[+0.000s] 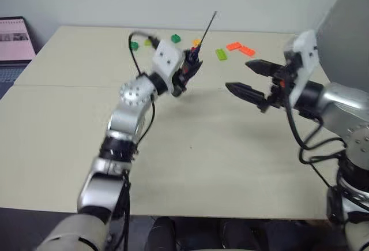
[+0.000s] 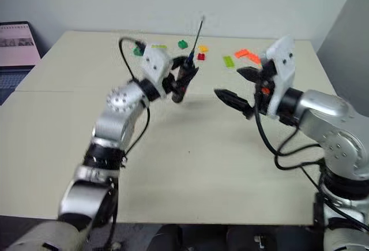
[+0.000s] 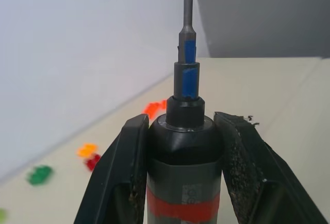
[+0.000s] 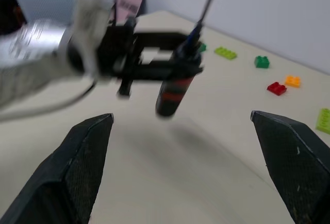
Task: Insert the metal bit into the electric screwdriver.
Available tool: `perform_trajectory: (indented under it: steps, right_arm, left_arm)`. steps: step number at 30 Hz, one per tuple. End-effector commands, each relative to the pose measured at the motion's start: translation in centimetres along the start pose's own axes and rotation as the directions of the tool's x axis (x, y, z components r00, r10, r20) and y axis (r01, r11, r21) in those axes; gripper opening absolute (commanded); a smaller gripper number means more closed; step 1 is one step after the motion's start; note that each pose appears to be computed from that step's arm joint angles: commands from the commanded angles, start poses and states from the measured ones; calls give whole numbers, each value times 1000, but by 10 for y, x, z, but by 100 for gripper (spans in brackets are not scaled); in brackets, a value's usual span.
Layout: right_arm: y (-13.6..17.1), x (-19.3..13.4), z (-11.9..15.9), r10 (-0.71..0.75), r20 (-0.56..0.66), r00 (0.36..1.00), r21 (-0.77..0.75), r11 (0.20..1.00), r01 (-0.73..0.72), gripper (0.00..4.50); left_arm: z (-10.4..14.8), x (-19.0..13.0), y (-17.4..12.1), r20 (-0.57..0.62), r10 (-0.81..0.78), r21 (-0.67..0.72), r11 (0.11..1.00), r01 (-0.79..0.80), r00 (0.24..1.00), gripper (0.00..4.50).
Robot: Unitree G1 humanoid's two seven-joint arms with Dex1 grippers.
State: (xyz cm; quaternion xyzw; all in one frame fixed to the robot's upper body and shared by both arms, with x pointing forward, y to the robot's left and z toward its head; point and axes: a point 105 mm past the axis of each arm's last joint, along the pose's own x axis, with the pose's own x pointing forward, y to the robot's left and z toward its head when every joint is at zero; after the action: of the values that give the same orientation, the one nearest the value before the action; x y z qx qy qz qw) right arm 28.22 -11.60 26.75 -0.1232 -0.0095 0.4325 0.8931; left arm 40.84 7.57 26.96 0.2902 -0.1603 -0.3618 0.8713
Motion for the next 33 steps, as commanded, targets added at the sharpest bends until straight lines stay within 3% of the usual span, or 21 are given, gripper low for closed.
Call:
perform_trajectory:
  steps: [1,5,12,17,23,25,33]
  right_arm:
    - [18,-14,7,70,-9,997,-137,988,-71,450]
    - [27,-19,-1,107,-57,993,-168,979,-115,450]
    - [20,-20,-19,62,-146,987,-227,969,-95,450]
    - [16,-25,-39,46,-249,968,-239,965,-107,450]
    - [12,-31,-47,44,-296,954,-243,963,-120,450]
    - [11,-32,-48,42,-299,953,-243,963,-119,450]
    - [1,-36,-56,30,-309,951,-216,971,-101,450]
  left_arm:
    - [-22,9,-18,-198,-226,103,963,250,954,164]
    - [-46,14,-31,-357,-363,160,884,439,861,164]
    - [-66,29,-65,-536,-509,199,700,686,674,163]
    - [-76,28,-88,-553,-582,136,643,754,597,163]
    - [-79,29,-99,-551,-607,115,625,772,573,163]
    - [-73,34,-96,-525,-601,115,651,750,603,234]
    - [-27,37,-59,-319,-615,-38,769,638,722,383]
